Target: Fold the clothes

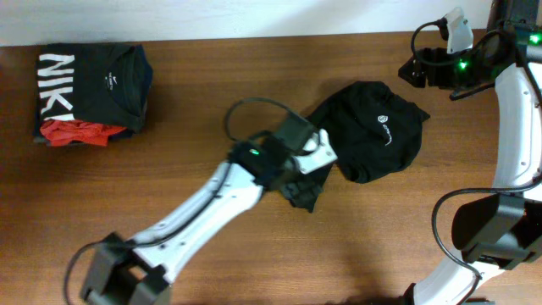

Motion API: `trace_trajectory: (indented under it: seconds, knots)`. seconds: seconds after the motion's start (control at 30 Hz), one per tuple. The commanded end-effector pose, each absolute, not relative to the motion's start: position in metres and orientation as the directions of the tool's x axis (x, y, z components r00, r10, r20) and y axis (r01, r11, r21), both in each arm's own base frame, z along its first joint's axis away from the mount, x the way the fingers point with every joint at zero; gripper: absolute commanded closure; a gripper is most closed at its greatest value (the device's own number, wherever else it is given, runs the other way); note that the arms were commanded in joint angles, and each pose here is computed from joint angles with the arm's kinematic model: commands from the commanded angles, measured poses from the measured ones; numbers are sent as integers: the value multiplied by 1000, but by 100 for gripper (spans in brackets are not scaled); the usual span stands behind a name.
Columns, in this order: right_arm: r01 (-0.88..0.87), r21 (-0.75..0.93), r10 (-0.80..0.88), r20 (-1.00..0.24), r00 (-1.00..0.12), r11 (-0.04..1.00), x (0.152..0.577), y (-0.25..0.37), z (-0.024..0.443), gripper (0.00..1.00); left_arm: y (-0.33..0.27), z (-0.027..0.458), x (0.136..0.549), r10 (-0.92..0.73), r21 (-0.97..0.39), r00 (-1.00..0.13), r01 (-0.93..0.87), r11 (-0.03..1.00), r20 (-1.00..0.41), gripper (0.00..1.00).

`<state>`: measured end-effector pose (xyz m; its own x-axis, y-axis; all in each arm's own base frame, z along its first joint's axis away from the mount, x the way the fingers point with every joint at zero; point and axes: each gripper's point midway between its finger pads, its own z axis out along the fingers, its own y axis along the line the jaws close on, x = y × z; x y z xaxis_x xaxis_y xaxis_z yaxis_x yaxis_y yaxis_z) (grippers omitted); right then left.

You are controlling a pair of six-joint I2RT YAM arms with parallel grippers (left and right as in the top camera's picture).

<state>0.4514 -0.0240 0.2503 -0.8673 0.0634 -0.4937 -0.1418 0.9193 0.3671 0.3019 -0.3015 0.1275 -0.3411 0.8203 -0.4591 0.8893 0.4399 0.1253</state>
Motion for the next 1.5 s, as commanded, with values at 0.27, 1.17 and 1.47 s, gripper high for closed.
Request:
trace_trajectory:
  seconds: [0.27, 1.17, 1.47]
  knots:
    - [-149, 353, 55, -509, -859, 924, 449, -25, 257, 22, -334, 58, 309, 780, 174, -492, 792, 586, -386, 17]
    - [-111, 302, 53, -486, -872, 947, 446, -36, 251, 22, -318, 32, 263, 882, 53, -468, 880, 471, -57, 33]
    - [-108, 305, 54, -476, -878, 946, 444, -35, 250, 22, -332, 6, 242, 949, 122, -315, 943, 310, 18, 24]
